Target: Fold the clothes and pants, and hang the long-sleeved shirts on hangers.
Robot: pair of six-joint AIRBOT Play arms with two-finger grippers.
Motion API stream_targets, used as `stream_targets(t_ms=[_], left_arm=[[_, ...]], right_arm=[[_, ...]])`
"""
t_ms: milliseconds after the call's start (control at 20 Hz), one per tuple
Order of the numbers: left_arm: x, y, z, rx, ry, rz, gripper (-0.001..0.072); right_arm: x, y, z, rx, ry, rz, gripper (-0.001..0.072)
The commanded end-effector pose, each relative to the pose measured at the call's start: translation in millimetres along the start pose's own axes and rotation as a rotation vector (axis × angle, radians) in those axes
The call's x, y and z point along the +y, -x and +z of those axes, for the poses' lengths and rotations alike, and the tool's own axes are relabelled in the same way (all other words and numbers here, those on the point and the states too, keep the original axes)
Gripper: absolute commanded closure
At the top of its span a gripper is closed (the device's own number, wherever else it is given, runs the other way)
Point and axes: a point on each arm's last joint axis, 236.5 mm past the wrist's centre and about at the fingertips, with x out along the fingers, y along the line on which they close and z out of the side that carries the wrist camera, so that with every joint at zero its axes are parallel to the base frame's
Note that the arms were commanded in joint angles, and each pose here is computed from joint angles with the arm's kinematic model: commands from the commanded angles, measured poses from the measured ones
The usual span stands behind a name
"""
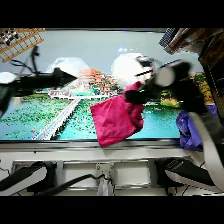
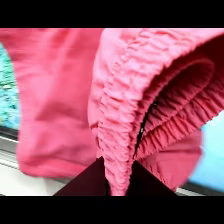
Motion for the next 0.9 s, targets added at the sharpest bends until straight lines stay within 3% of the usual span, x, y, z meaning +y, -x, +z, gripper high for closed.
stream_targets(t_ms=[0,50,150,350,600,700,800,850], left_arm=[[59,75,16,-0.139,-0.023,0.399,0.0703],[61,85,15,-0.155,-0.025,0.437,0.0703],[58,95,15,-0.178,-0.034,0.464,0.0703],[52,98,14,-0.191,-0.026,0.458,0.0703],[52,97,7,-0.16,-0.02,0.457,0.0702],[52,96,3,-0.145,-0.015,0.456,0.0702],[52,96,1,-0.133,-0.014,0.455,0.0701],[51,94,-1,-0.127,-0.017,0.453,0.0699]], right_arm=[[74,-61,-12,0.021,0.183,-0.001,0.0676],[87,-79,-27,0.067,0.232,-0.017,0.0602],[101,-103,-59,0.171,0.32,-0.053,0.0277],[98,-96,-92,0.248,0.46,-0.131,0.0263],[12,-25,-2,-0.049,0.355,-0.324,0.0263],[-37,-14,27,-0.091,0.207,-0.295,0.0263],[-70,-22,40,-0.079,0.085,-0.142,0.0257],[-82,-28,43,-0.077,0.022,-0.035,0.0154]])
